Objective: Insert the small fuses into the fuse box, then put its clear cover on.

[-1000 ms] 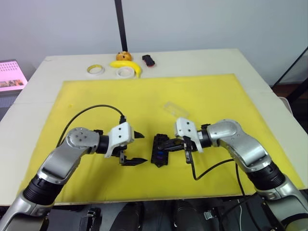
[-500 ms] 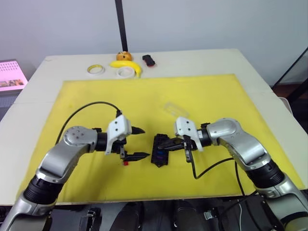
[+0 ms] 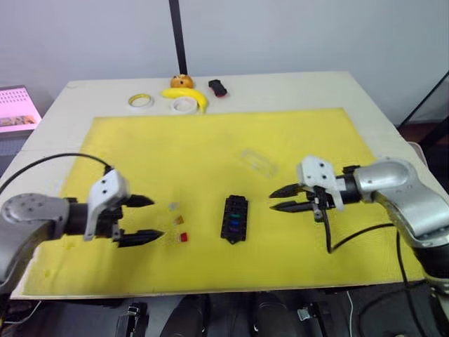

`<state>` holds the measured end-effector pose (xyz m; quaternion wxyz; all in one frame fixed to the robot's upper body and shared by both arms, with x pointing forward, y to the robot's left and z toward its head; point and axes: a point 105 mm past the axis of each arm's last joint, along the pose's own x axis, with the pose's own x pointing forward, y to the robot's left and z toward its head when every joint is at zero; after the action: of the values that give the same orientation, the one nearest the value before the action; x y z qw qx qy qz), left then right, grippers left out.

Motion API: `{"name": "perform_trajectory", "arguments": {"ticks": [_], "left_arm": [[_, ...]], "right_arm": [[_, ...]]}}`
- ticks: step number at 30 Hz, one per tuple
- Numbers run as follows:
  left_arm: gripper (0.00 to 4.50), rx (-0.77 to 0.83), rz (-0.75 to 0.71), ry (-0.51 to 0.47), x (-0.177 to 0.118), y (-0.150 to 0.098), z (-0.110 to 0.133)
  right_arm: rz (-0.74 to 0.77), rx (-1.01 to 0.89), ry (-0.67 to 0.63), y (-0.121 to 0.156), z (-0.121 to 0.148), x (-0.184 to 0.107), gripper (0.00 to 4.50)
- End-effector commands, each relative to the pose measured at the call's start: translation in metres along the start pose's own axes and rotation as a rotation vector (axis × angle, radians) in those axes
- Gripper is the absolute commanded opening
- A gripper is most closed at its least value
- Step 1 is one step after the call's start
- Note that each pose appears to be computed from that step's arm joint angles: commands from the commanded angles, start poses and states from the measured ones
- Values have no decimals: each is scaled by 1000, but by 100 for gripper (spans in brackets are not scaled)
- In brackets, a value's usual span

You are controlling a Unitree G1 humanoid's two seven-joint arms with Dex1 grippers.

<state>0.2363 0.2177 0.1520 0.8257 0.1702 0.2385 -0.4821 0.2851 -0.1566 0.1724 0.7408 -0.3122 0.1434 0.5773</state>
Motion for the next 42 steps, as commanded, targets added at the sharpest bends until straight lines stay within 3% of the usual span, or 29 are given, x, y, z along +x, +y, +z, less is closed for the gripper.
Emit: {"name": "perform_trajectory", "arguments": {"ticks": [1, 3, 4, 8, 13, 19, 23, 29, 42], "left_arm": [[450, 24, 141, 63, -36, 20, -13], [450, 1, 207, 105, -56, 30, -29], [450, -2, 221, 110, -61, 32, -32], [450, 2, 242, 126, -68, 37, -40], [450, -18, 156, 40, -48, 30, -27], [450, -154, -136, -74, -5, -10, -12], [450, -284, -279, -66, 23, -37, -21], [450, -488, -360, -170, 45, -38, -8], [450, -738, -454, -142, 76, -29, -12]], "right_arm": [[-77, -44, 23, -9, -1, -29, 332], [-95, -30, 53, -10, -10, -40, 432], [-99, -28, 57, -10, -12, -43, 447], [-136, -19, 60, -15, -17, -48, 447], [-111, -49, 13, -16, -3, -41, 447], [-13, -141, -101, -7, 42, -16, 447], [80, -205, -164, 9, 71, 5, 447], [136, -258, -158, 22, 84, 26, 447], [133, -279, -155, 23, 89, 29, 447]]}}
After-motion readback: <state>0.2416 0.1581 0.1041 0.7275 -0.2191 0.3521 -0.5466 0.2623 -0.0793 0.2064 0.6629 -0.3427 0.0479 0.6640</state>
